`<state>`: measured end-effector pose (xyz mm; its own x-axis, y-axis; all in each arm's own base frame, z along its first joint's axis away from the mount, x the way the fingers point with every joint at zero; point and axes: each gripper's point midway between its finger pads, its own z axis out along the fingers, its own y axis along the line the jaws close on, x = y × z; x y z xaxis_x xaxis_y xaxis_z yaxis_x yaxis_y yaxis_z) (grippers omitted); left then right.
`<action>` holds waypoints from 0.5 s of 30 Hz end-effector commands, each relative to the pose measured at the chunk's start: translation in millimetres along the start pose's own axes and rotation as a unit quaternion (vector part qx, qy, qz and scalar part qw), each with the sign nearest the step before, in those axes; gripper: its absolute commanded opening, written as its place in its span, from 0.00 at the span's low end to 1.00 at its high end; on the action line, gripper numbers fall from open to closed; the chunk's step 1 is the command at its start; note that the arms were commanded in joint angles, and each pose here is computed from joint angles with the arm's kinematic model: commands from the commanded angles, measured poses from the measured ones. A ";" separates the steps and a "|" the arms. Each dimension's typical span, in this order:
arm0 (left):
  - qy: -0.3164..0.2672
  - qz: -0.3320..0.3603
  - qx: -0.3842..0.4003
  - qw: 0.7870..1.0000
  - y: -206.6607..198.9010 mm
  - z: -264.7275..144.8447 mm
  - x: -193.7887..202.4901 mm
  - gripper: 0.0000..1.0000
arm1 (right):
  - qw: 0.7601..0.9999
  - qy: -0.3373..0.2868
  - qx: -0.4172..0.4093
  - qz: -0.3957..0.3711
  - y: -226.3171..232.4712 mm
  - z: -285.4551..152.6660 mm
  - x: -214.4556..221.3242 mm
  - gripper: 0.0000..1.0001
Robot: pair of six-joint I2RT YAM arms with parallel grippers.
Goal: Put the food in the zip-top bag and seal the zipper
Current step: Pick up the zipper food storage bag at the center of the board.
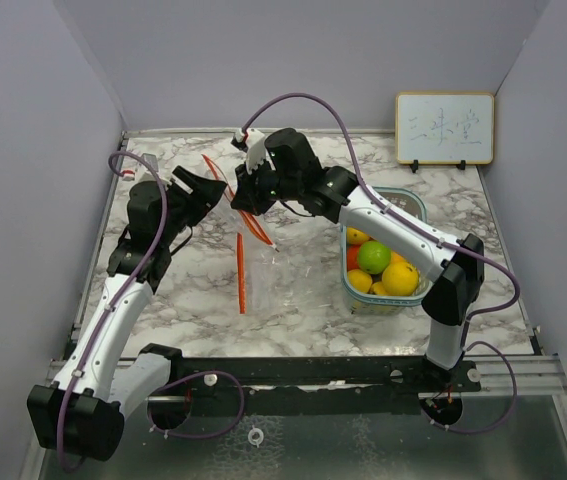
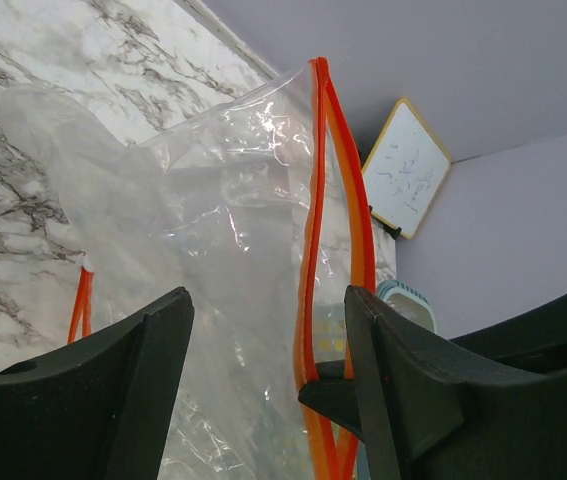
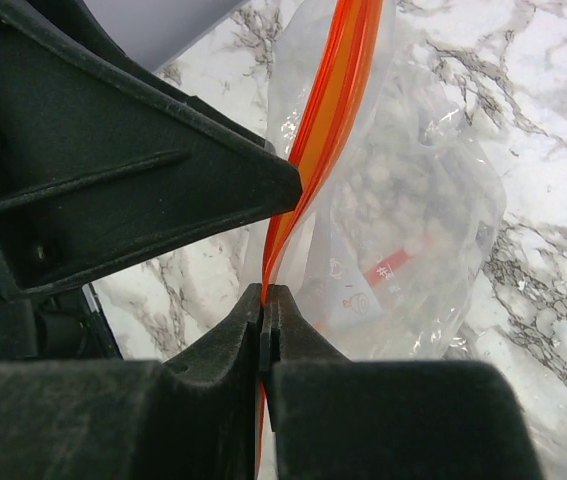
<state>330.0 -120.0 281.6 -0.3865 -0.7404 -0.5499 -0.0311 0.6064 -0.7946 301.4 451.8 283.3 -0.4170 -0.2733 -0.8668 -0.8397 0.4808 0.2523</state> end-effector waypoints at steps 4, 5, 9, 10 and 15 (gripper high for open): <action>0.008 -0.012 0.027 1.000 -9.6 -4.3 3.2 0.65 | 1.000 -0.023 0.009 -0.014 1.5 -18.2 -18.8 0.02; 0.013 -0.009 0.020 1.000 -5.8 -2.8 5.6 0.65 | 1.000 -0.024 0.006 -0.015 2.5 -17.9 -20.0 0.02; 0.019 -0.003 0.004 1.000 5.1 0.2 11.1 0.63 | 0.999 -0.030 -0.002 -0.016 6.7 -19.9 -25.9 0.02; 0.018 -0.002 0.001 1.000 8.0 1.2 11.9 0.63 | 0.999 -0.032 -0.006 -0.017 8.2 -20.8 -27.2 0.02; 0.010 0.001 -0.007 1.000 11.5 9.1 8.4 0.62 | 0.998 -0.037 -0.029 -0.028 18.3 -29.1 -30.9 0.02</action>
<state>327.4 -123.0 266.0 -0.4163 -0.7391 -0.5295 -0.0492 0.5998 -0.7986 301.7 451.6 283.5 -0.4065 -0.2790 -0.8700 -0.8449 0.4771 0.2418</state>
